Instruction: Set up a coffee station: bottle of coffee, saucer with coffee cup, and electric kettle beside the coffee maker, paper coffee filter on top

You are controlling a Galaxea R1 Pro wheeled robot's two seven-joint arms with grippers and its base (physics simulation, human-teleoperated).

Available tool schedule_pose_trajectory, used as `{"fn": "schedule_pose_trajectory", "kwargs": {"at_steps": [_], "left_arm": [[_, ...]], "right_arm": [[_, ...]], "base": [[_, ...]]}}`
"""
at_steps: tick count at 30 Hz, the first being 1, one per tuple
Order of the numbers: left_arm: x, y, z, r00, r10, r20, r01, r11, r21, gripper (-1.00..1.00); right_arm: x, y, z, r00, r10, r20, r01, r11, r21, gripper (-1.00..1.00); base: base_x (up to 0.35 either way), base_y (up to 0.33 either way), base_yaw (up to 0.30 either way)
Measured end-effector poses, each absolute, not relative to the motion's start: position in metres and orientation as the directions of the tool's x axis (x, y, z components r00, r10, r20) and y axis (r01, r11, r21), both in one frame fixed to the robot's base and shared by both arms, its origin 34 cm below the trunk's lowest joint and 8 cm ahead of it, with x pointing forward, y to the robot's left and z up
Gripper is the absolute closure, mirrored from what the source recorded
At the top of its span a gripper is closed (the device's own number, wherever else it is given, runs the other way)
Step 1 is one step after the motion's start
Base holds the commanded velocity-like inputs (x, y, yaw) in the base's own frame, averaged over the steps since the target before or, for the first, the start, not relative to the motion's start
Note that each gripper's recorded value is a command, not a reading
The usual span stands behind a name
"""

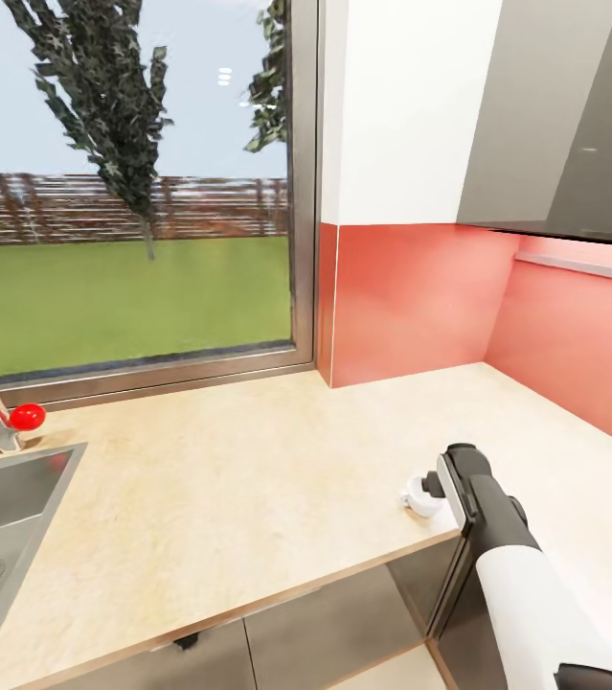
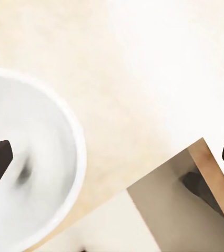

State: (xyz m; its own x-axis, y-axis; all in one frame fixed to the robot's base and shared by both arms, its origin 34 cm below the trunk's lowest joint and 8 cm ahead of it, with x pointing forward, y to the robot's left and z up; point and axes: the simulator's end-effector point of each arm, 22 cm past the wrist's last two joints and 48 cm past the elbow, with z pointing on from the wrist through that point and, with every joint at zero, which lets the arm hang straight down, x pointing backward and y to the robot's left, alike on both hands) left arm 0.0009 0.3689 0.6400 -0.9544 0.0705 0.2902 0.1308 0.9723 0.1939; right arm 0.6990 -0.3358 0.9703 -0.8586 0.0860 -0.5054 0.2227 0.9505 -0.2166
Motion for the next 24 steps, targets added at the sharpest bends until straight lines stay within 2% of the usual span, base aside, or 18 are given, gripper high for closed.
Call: {"fn": "schedule_pose_trajectory", "kwargs": {"at_steps": [14,24], "left_arm": [[0.001,0.368,0.64,-0.954,0.071,0.29,0.131,0.972,0.193,-1.0],[0.001,0.368,0.64,-0.954,0.071,0.29,0.131,0.972,0.193,-1.0]], "right_arm": [[0.693,-0.333,0.956,-0.876,0.085,-0.475,0.211,0.953,-0.219,-1.0],[0.699,-0.333,0.959,-0.859,0.084,-0.504,0.218,0.953,-0.212,-1.0]], "base": [[0.0,0.0,0.0],[0.0,0.0,0.0]]}}
